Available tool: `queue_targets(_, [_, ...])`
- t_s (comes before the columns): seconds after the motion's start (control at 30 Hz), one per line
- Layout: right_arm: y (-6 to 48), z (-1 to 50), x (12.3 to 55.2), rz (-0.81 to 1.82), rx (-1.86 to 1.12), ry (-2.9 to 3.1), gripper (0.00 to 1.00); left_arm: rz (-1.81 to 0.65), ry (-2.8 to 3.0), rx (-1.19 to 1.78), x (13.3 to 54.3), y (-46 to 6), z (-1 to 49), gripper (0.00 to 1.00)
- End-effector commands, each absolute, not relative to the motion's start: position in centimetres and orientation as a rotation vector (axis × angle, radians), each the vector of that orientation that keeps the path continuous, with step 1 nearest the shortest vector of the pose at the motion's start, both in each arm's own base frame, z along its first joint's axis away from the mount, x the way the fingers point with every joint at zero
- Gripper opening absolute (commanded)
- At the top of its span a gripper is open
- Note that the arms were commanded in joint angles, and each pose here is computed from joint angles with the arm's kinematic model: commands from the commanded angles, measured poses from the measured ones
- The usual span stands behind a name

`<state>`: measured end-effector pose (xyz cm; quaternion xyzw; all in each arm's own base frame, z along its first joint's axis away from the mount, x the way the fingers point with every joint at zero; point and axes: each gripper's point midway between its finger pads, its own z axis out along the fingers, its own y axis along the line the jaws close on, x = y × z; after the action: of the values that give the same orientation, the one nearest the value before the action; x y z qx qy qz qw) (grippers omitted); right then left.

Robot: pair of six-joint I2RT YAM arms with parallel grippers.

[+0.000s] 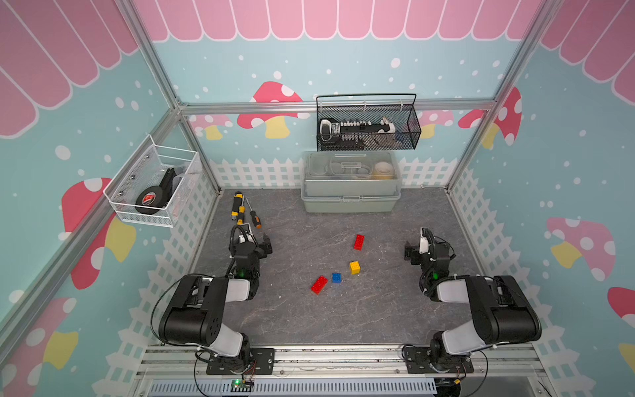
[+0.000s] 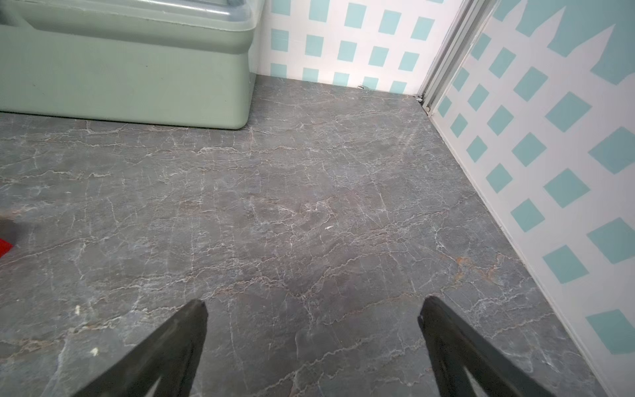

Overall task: Assemble the letter f with lego
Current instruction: Pick up the lego brick from the center of the board.

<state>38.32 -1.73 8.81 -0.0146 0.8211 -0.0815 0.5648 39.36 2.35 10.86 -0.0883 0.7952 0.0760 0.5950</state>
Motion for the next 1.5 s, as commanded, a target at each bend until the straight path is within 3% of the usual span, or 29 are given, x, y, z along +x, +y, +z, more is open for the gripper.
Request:
queue_targets(0.0, [-1.9,10.0,39.0,-0.199,-0.046,1.884,0.99,0.173,1.817,-0.193,40.0,2.4,11.8,0.99])
queue_targets(0.77, [-1.9,10.1,38.9,-0.202,-0.046,1.879,0.99,0.171,1.815,-0.192,39.9,2.4,11.8,0.99])
queue_targets(0.97, [-2.0,13.8,37.5,-0.228,0.019,1.908,0.99,0.251,1.734,-0.282,37.7,3.8,15.1,0.99])
queue_targets(1.23, [5.2,14.7,36.3,-0.101,-0.191,2.112,0.99,0.066,1.688,-0.133,34.6,-2.1,23.0,0.99])
queue_targets(1.47, [11.0,12.6,32.2,0.060,-0.381,2.374,0.99,-0.189,1.821,0.073,31.5,-9.0,24.8,0.99])
